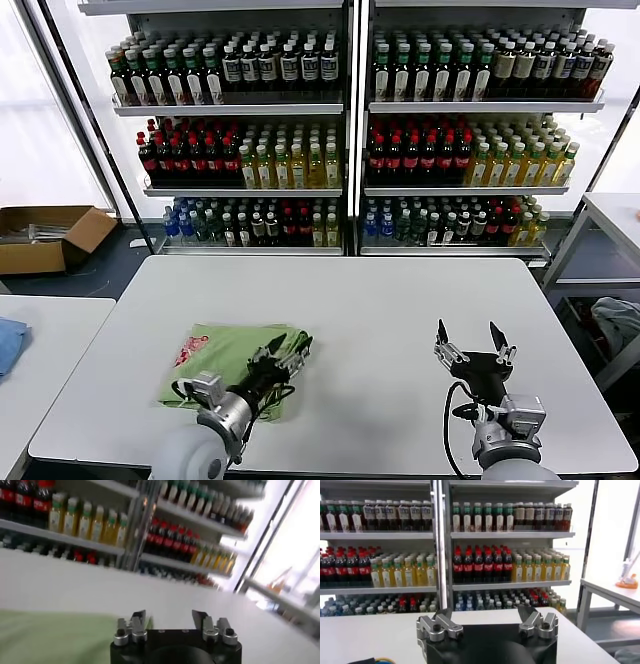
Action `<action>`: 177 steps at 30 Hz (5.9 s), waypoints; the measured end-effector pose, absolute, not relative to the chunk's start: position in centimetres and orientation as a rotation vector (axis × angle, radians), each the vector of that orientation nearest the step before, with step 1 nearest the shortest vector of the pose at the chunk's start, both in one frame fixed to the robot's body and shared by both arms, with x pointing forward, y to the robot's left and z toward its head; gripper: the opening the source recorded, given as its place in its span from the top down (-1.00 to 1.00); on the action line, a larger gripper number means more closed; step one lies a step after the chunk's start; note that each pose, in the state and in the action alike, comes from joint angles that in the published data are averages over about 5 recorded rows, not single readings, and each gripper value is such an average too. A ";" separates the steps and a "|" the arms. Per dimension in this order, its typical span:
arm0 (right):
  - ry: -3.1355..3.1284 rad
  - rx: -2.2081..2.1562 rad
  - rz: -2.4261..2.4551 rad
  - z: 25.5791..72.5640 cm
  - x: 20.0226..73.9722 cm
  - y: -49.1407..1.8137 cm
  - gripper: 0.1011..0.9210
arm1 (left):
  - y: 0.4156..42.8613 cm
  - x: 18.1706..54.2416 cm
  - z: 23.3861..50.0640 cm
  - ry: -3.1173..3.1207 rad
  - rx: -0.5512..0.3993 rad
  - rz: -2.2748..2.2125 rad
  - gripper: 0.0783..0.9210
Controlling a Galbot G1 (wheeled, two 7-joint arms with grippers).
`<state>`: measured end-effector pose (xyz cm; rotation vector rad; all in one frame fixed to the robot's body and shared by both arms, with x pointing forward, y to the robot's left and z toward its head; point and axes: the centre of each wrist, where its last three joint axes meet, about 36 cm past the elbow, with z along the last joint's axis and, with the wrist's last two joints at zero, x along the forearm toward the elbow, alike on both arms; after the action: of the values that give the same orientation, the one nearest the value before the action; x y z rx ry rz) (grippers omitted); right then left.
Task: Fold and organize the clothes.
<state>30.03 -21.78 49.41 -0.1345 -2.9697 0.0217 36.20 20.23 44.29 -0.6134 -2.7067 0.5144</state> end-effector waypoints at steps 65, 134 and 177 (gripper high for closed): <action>-2.983 -0.015 -0.007 49.6 30.3 -19.4 -0.76 | 37.3 37.5 35.7 -2.634 -0.190 0.267 0.64; -2.853 -0.048 -0.024 46.4 30.1 -17.5 -0.76 | 18.2 38.8 43.4 -2.756 -0.707 0.280 0.35; -2.439 0.228 -0.522 41.5 39.7 -5.7 0.41 | 26.2 37.8 44.2 -2.865 -0.153 0.116 -0.77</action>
<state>39.67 -5.73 41.47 0.2276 -2.4393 -0.5219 37.80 26.16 44.21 -0.1529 -2.8645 0.1160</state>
